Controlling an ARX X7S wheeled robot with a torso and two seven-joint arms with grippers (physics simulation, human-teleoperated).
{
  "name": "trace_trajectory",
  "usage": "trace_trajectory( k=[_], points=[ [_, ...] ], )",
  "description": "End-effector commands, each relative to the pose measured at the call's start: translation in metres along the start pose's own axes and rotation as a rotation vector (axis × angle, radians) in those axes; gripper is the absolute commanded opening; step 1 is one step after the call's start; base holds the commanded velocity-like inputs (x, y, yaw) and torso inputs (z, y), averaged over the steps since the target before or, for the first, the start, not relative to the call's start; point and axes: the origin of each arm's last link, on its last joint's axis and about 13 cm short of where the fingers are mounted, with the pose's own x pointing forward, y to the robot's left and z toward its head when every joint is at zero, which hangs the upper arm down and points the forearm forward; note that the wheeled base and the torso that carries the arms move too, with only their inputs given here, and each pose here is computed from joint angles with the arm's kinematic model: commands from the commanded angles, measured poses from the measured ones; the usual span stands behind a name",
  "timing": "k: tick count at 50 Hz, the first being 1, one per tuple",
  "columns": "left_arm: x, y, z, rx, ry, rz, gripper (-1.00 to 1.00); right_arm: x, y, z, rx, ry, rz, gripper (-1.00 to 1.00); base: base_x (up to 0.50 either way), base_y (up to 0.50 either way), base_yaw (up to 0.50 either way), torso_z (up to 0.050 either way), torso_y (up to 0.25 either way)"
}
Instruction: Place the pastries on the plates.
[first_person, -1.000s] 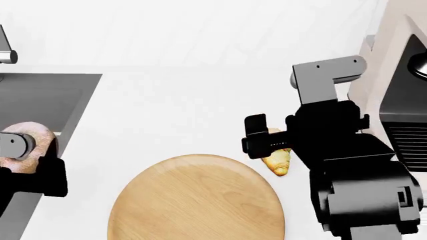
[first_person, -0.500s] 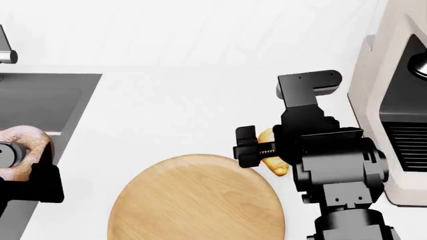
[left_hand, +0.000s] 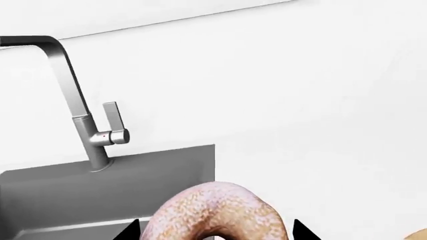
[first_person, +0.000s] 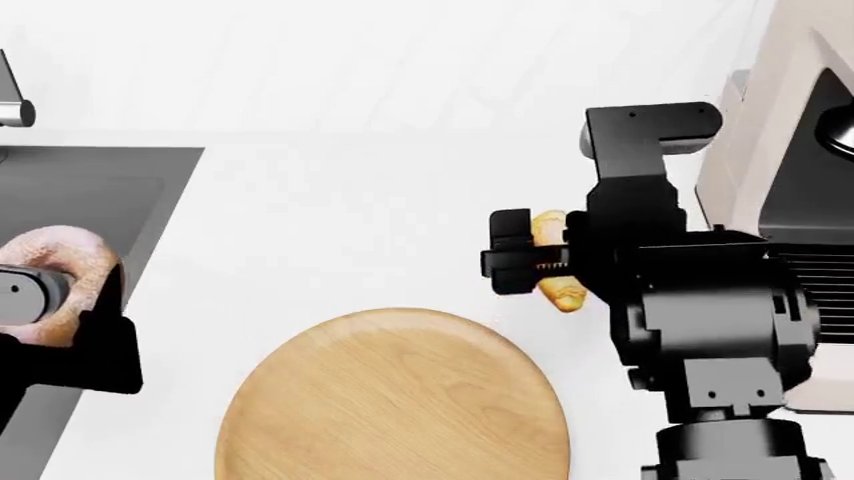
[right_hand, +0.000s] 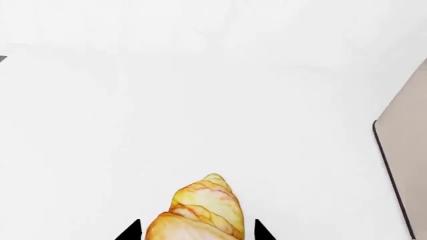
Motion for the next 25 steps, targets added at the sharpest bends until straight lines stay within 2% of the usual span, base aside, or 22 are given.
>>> trace_trajectory(
  k=[1,3,4,11,12,14,17,25],
  points=[
    [-0.013,-0.019,0.026,0.021,-0.059,-0.168,-1.0,-0.031,-0.003,0.032,-0.008,-0.138,-0.013,-1.0,0.0,0.0,0.0,0.0,0.0],
    [-0.016,-0.027,0.03,0.056,-0.067,-0.234,-1.0,-0.038,-0.001,0.036,-0.025,-0.156,-0.012,-1.0,0.0,0.0,0.0,0.0,0.0],
    [-0.014,-0.032,0.032,0.117,-0.07,-0.263,-1.0,-0.042,0.001,0.038,-0.035,-0.168,-0.009,-1.0,0.0,0.0,0.0,0.0,0.0],
    [-0.013,-0.056,0.041,0.189,-0.056,-0.421,-1.0,-0.054,0.008,0.039,-0.07,-0.198,0.027,-1.0,0.0,0.0,0.0,0.0,0.0],
    [-0.011,-0.061,0.04,0.234,-0.046,-0.461,-1.0,-0.053,0.01,0.039,-0.071,-0.199,0.043,-1.0,0.0,0.0,0.0,0.0,0.0],
    [-0.005,-0.067,0.041,0.26,-0.024,-0.49,-1.0,-0.052,0.011,0.038,-0.067,-0.201,0.048,-1.0,0.0,0.0,0.0,0.0,0.0],
    [-0.003,-0.076,0.043,0.211,0.007,-0.556,-1.0,-0.051,0.012,0.034,-0.067,-0.205,0.056,-1.0,0.0,0.0,0.0,0.0,0.0],
    [-0.005,-0.096,0.016,0.214,0.079,-0.633,-1.0,-0.057,0.015,0.031,-0.086,-0.2,0.077,-1.0,0.0,0.0,0.0,0.0,0.0]
  ],
)
